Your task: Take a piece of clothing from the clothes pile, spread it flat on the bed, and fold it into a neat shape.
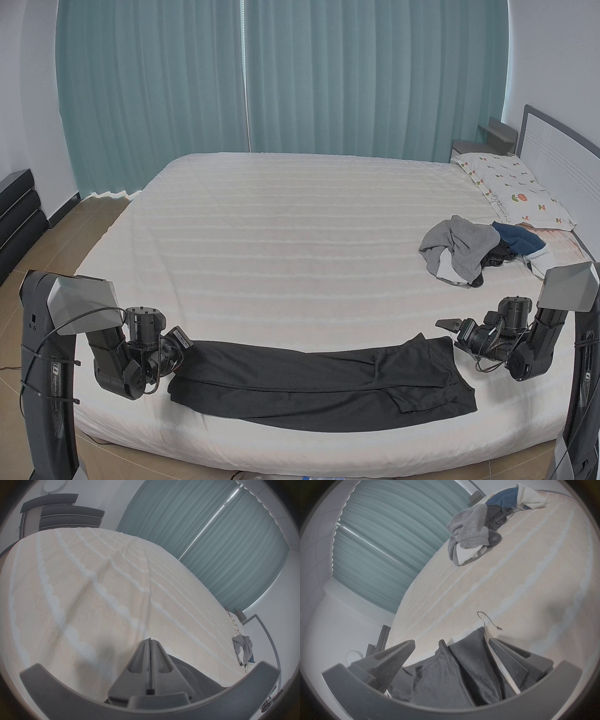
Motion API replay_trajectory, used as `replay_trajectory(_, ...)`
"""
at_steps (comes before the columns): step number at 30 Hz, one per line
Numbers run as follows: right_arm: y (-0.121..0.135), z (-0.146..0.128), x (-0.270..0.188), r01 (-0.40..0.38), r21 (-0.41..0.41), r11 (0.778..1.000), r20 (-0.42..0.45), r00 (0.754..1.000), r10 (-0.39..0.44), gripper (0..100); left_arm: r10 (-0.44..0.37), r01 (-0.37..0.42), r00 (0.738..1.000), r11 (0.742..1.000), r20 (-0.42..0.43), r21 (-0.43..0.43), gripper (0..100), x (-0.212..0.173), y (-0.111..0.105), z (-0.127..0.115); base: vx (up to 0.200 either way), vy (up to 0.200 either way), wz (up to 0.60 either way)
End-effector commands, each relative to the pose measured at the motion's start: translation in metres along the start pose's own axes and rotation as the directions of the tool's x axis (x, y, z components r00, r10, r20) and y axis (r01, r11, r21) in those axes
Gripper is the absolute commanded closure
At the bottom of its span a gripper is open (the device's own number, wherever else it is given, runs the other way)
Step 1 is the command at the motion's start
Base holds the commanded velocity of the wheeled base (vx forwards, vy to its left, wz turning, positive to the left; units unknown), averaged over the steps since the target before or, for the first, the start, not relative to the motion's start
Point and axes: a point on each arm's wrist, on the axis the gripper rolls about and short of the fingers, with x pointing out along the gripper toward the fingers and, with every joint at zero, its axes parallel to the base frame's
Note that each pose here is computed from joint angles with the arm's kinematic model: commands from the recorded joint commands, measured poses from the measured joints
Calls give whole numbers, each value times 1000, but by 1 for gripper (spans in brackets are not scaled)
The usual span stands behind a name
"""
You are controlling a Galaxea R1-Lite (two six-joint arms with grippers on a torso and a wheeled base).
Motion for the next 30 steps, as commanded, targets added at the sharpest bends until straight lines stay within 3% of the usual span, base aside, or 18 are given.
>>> replay_trajectory(1, 3, -5, -7, 0, -3, 1000, -18, 1000, 0, 0, 4, -4, 1000, 1000, -4, 0, 100, 1, 1, -2, 0, 0, 0)
replay_trajectory(16, -3, -13, 10, -9, -36, 999, -25, 1000, 9, 0, 3, -3, 1000, 1000, -1, 1, 100, 1, 1, -1, 0, 0, 0)
replay_trajectory(17, -5, -14, 11, -5, -54, 999, -29, 1000, 4, 100, 3, -3, 1000, 1000, -1, 1, 100, 1, 1, -1, 0, 0, 0)
replay_trajectory(22, -7, -14, 10, 18, -94, 995, -12, 1000, -19, 100, 3, -3, 1000, 1000, -1, 1, 100, 1, 1, -1, 0, 0, 0)
replay_trajectory(30, -12, -4, 7, 37, -82, 996, 30, 999, -35, 100, 3, -3, 1000, 1000, -1, 1, 100, 1, 1, -1, 0, 0, 0)
